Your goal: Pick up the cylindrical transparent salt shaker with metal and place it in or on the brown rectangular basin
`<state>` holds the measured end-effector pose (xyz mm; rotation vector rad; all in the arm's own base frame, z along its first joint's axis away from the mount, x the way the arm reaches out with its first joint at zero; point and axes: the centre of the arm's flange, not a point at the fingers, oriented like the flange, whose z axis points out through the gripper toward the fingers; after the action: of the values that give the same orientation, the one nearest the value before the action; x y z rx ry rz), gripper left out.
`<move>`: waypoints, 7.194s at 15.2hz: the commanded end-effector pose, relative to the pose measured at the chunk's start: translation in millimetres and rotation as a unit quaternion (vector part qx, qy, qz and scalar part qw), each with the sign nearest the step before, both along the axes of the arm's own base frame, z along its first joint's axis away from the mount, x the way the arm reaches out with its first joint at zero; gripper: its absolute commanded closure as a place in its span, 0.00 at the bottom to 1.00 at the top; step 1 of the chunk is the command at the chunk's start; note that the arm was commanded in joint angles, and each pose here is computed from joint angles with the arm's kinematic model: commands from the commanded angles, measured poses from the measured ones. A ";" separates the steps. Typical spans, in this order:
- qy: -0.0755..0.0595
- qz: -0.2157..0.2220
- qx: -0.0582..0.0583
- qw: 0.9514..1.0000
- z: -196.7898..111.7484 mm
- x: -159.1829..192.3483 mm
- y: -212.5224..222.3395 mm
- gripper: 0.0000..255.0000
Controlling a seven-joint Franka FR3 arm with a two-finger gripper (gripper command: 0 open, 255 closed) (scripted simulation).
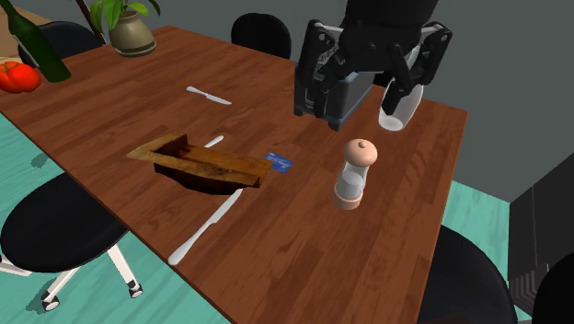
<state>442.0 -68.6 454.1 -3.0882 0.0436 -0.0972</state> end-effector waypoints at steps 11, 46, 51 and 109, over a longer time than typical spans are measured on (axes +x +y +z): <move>0.006 0.001 -0.029 1.000 -110.5 88.4 -60.2 0.00; 0.007 0.001 -0.034 0.999 -131.1 104.4 -71.3 1.00; 0.007 0.001 -0.034 0.999 -104.7 104.4 -71.3 1.00; 0.007 0.001 -0.034 0.999 30.5 229.1 286.5 1.00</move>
<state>671.1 218.1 489.9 -3.1574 0.0399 -0.0786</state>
